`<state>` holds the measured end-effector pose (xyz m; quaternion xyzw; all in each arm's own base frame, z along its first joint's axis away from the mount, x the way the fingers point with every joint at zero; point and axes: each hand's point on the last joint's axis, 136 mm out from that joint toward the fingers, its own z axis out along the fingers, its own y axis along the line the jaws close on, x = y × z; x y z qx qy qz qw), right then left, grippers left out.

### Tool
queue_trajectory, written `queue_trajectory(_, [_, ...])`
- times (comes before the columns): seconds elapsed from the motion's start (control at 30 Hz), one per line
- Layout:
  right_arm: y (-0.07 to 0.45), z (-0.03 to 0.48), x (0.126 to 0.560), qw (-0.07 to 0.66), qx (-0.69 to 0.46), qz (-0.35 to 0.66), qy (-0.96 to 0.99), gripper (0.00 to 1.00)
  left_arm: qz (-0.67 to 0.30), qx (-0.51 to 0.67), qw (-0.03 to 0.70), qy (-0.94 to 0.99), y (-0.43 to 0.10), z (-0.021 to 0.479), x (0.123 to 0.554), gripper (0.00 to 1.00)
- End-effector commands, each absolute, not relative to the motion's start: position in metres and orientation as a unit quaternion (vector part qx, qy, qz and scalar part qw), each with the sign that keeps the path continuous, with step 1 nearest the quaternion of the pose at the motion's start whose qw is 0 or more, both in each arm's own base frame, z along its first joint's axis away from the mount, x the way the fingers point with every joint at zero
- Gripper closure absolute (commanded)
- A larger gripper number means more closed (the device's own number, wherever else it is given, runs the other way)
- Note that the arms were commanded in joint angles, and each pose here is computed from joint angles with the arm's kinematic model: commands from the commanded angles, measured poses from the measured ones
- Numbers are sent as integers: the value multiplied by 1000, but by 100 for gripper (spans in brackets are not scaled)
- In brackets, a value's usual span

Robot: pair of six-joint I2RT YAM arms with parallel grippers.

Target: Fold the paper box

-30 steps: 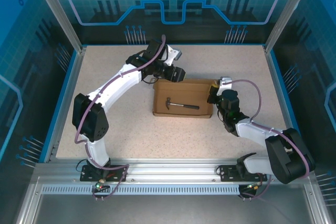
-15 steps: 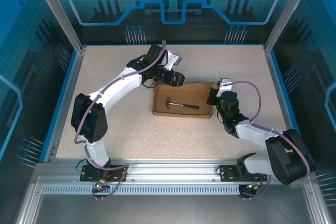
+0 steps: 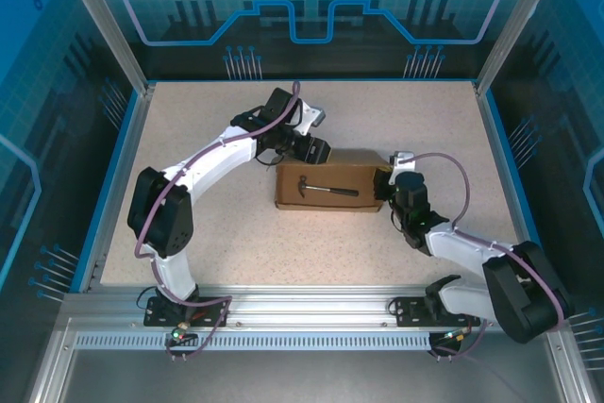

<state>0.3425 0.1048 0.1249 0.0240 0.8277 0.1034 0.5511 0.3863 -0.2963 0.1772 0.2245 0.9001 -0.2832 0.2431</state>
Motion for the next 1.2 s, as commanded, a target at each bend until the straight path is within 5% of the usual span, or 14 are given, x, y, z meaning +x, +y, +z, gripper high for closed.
queue_trajectory(0.0, [105,121,332,538,26,104,836,77,-282,222,240,902,-295,178,380,39])
queue_trajectory(0.33, [102,117,290,493,17,112,863,55,-277,219,238,905,-294,172,381,39])
queue_trajectory(0.63, [103,162,255,474,-17,125,872,48,-277,215,242,905,-295,171,382,39])
queue_trajectory(0.9, [115,213,269,475,-43,131,869,45,-278,215,242,904,-296,166,380,40])
queue_trajectory(1.17, [119,206,316,412,-32,167,895,43,-278,212,244,905,-295,163,378,40])
